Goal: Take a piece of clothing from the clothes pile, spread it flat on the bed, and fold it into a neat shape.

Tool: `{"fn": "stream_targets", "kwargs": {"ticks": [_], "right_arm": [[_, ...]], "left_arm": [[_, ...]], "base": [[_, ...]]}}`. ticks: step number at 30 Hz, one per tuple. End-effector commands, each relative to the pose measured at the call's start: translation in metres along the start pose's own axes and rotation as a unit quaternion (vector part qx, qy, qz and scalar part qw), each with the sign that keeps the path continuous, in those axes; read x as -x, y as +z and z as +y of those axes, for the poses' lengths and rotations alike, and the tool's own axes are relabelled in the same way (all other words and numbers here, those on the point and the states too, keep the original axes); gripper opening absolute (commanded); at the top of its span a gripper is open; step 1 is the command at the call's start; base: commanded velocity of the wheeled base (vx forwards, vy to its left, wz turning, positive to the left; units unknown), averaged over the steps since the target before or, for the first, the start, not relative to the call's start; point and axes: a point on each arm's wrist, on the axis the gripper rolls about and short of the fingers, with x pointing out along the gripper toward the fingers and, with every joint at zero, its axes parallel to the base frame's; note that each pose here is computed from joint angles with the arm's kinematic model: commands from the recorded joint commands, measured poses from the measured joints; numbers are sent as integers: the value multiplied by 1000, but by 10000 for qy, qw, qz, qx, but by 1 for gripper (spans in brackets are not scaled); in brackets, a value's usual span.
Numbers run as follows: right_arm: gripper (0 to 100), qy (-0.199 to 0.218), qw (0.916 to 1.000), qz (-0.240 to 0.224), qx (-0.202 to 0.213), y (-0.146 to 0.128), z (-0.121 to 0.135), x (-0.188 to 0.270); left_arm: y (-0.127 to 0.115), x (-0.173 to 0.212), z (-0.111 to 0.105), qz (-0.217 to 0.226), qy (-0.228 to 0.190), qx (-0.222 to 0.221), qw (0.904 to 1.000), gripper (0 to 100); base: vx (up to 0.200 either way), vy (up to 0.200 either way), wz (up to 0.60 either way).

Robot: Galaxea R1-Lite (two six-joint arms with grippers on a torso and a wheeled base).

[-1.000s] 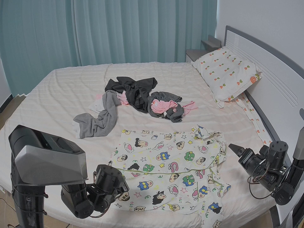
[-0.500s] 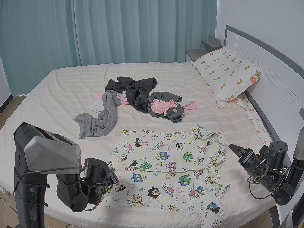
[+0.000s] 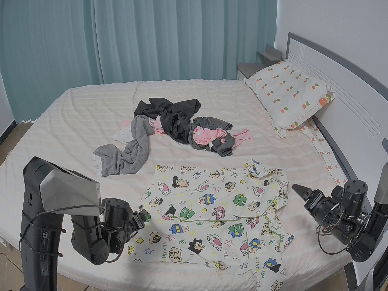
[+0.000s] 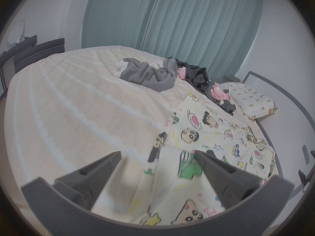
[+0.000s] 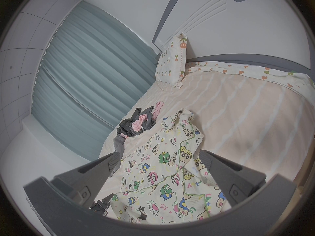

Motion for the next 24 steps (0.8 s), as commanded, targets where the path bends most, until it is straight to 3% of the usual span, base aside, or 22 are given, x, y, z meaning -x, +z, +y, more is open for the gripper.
{"fn": "stream_targets", "kwargs": {"ticks": [1, 7, 10, 14, 16, 20, 24], "right_arm": [[100, 26, 10000, -30, -12, 1, 0, 0], [100, 14, 10000, -20, -5, 1, 0, 1], [100, -13, 9999, -94, 89, 3, -1, 2], [100, -1, 9995, -151, 288, 8, -2, -1], [100, -249, 9961, 16, 842, 5, -12, -12], [100, -676, 9888, 215, 1315, 10, -36, -24], [100, -975, 9790, 309, 1764, 18, -65, -51]], "left_arm": [[5, -2, 11, 24, 74, 16, 10000, 100], [9, 2, 26, 119, 155, -45, 9998, 100], [20, 19, 29, 53, -45, 300, 9995, 100], [26, 45, 29, 352, -540, 855, 9942, 100], [30, 68, 30, 703, -988, 1220, 9851, 100], [27, 79, 34, 891, -1099, 1391, 9801, 100], [29, 85, 35, 768, -1233, 1800, 9729, 100]], "base": [[0, 0, 0], [0, 0, 0], [0, 0, 0], [0, 0, 0], [0, 0, 0], [0, 0, 0], [0, 0, 0]]}}
